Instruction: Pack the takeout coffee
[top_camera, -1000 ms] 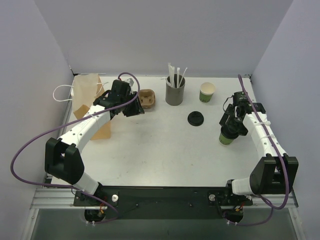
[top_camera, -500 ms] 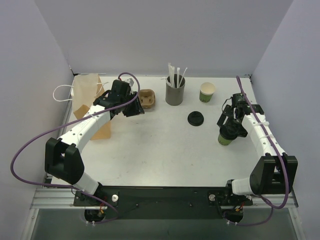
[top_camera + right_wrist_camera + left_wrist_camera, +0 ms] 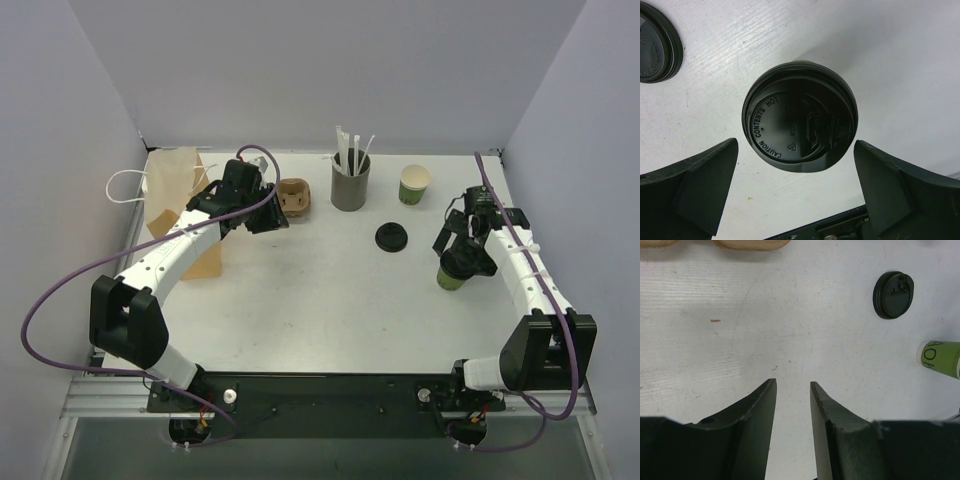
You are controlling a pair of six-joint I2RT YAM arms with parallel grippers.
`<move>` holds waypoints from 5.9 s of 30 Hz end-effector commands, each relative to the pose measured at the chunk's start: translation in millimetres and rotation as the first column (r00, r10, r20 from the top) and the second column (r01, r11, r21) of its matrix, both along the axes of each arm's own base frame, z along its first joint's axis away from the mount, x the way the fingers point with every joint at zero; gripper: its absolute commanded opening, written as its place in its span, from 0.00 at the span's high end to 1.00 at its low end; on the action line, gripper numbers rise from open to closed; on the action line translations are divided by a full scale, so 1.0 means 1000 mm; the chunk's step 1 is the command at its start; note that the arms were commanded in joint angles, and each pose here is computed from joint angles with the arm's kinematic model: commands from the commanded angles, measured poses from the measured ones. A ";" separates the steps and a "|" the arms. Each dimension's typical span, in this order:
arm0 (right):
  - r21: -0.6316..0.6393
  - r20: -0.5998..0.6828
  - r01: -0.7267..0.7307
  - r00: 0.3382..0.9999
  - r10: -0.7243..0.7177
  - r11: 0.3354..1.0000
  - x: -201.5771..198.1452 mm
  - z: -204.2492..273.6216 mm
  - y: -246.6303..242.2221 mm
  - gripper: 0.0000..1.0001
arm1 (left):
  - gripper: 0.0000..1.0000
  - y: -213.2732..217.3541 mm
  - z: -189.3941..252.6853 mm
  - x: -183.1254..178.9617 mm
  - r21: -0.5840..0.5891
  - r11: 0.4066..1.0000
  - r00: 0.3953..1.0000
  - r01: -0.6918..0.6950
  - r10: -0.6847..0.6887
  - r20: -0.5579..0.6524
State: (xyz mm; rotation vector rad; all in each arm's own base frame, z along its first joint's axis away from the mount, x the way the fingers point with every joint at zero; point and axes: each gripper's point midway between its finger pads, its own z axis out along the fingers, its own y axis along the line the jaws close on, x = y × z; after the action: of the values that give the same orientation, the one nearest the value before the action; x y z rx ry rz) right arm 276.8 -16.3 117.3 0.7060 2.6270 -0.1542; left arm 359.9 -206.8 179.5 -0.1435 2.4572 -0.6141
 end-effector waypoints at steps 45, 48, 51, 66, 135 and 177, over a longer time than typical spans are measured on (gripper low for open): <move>0.133 0.226 -0.495 0.859 0.460 0.859 0.099 0.048 0.219 0.22 | 0.52 0.050 -0.090 0.173 0.497 0.859 0.992 -0.119 0.129 0.014; 0.134 0.220 -0.494 0.860 0.461 0.859 0.098 0.045 0.219 0.22 | 0.49 0.050 -0.090 0.169 0.495 0.861 0.992 -0.113 0.125 0.007; 0.135 0.222 -0.497 0.859 0.462 0.857 0.099 0.043 0.220 0.22 | 0.45 0.050 -0.082 0.168 0.478 0.870 0.993 -0.118 0.117 0.033; 0.146 0.242 -0.503 0.853 0.462 0.852 0.112 0.041 0.235 0.23 | 0.43 0.037 -0.072 0.155 0.401 0.914 0.998 -0.065 0.052 0.041; 0.148 0.309 -0.429 0.876 0.370 0.891 0.196 -0.035 0.349 0.84 | 0.54 0.112 -0.042 0.151 0.410 0.862 0.953 -0.299 0.293 0.080; 0.111 0.341 -0.445 0.857 0.386 0.889 0.203 -0.017 0.350 1.00 | 0.84 0.110 -0.057 0.159 0.397 0.876 0.961 -0.274 0.261 0.088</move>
State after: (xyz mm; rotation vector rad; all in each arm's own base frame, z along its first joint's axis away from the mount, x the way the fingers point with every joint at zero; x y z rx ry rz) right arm 473.0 329.7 81.0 0.1864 2.4832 0.3232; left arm 504.7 -90.3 90.3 -0.3083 2.5042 0.0959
